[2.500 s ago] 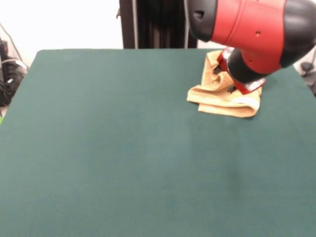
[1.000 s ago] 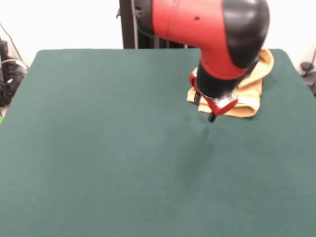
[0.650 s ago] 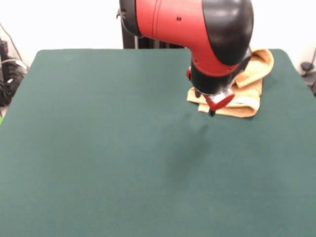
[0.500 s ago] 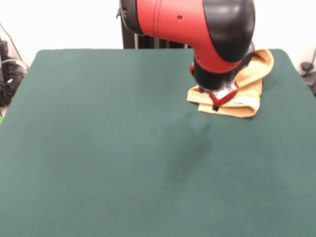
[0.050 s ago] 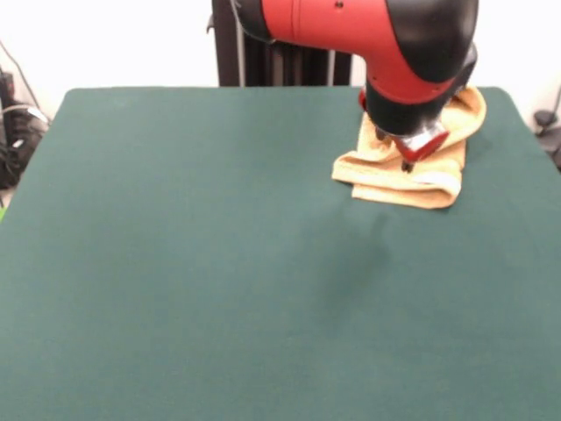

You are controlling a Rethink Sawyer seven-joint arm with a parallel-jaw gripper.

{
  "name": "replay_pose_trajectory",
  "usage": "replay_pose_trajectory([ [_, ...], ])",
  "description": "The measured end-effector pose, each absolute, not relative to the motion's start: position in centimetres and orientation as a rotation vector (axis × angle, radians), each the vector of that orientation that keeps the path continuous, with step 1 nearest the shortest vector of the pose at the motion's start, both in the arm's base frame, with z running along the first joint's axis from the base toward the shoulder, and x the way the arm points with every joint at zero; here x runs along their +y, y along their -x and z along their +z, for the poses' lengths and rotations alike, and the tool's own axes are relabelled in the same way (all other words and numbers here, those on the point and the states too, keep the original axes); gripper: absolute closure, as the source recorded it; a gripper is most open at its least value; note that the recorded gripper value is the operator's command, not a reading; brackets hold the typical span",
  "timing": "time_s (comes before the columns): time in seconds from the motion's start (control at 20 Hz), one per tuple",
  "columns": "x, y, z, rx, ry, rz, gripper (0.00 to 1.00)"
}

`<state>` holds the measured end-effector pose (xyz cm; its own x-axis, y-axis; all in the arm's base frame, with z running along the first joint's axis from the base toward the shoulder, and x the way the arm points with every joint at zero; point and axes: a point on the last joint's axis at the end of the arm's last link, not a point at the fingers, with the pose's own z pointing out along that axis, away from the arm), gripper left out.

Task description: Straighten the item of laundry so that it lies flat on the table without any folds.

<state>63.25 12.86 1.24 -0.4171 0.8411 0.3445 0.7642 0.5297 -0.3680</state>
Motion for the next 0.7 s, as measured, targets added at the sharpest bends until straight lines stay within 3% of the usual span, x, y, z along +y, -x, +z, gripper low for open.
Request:
replay_pose_trajectory([
  [0.7,13.4,-60.1,-0.2,-2.269,1.223,0.27,0.0],
])
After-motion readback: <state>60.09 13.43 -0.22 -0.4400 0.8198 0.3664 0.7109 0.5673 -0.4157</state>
